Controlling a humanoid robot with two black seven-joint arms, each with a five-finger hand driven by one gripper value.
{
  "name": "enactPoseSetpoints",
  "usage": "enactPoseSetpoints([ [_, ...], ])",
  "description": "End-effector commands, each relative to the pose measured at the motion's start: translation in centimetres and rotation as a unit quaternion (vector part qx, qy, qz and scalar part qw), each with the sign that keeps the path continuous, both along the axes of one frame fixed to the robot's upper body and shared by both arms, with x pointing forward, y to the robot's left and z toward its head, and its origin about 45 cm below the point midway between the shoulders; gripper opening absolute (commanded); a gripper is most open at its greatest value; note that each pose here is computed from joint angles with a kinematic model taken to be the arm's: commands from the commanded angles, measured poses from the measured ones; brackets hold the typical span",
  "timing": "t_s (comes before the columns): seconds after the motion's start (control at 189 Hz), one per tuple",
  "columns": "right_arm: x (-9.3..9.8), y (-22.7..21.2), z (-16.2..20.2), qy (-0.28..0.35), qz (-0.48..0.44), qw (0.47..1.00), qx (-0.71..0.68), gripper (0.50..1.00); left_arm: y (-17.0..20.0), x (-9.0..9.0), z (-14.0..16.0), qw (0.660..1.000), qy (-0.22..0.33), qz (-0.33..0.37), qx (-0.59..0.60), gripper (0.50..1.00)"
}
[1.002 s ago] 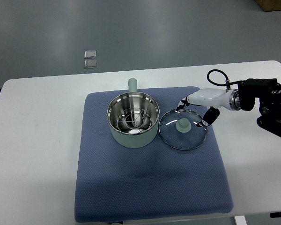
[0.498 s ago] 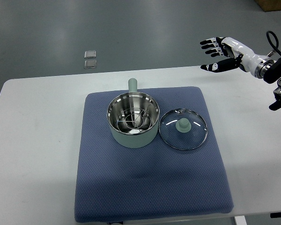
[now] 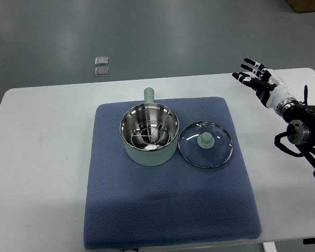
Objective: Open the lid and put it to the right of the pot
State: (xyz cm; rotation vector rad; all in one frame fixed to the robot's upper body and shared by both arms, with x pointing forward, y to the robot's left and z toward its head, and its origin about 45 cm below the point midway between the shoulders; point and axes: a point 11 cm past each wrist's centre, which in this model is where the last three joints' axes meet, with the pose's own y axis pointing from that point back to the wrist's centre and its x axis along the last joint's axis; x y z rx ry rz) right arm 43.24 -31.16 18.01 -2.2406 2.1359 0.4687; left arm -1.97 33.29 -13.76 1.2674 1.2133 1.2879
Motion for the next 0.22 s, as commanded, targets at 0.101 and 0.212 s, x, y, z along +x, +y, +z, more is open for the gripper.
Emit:
enactPoseSetpoints([
  [0.101, -0.49, 0.37, -0.92, -0.008, -0.017, 0.999, 0.027, 0.93, 0.0, 0.0, 0.0, 1.0, 0.0, 0.0, 0.0, 1.0],
  [0.212, -0.54, 0.68, -1.09, -0.007, -0.015, 0.999, 0.031, 0.93, 0.0, 0.0, 0.0, 1.0, 0.0, 0.0, 0.0, 1.0],
])
